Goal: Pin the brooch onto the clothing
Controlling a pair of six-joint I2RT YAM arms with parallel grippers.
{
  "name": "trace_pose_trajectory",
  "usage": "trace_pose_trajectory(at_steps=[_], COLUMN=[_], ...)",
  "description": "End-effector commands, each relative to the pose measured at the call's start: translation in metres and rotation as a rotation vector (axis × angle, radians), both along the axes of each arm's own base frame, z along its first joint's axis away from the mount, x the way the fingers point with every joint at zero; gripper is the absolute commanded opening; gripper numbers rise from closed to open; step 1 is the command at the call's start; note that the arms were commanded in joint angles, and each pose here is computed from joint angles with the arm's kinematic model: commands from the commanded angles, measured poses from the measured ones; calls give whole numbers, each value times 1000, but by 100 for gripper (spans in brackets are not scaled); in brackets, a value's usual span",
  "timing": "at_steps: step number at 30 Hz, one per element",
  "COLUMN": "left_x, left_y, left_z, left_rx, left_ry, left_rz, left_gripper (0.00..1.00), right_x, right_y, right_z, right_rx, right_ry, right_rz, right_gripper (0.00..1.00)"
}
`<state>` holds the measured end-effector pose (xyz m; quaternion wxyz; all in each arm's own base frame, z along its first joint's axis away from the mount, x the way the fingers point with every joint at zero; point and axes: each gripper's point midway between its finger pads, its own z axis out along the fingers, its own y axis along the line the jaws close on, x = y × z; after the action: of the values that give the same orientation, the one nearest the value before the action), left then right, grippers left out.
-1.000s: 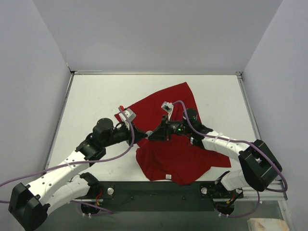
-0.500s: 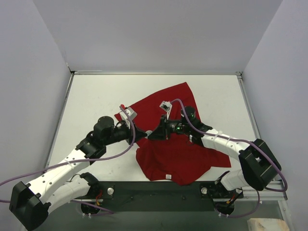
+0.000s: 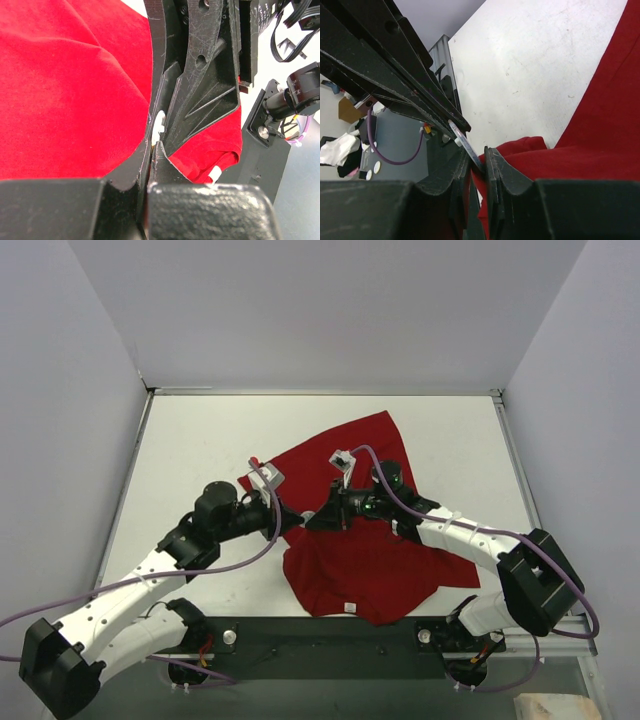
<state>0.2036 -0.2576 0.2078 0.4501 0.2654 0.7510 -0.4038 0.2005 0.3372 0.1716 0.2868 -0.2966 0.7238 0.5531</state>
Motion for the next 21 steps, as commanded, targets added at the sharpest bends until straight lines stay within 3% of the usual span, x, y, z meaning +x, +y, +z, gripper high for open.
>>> trace_pose_trajectory(at_steps=[1, 21], left_x=[-11, -12], left_y=[-10, 8], left_z=[46, 42], left_rx=[-132, -153], left_ry=[-106, -118], left_rz=[-64, 31], left_gripper=[0, 0], right_x=[15, 18], right_y=[8, -2], right_z=[28, 42], right_rx=[75, 178], right_ry=[-85, -101], right_rz=[-65, -85], right_gripper=[0, 0])
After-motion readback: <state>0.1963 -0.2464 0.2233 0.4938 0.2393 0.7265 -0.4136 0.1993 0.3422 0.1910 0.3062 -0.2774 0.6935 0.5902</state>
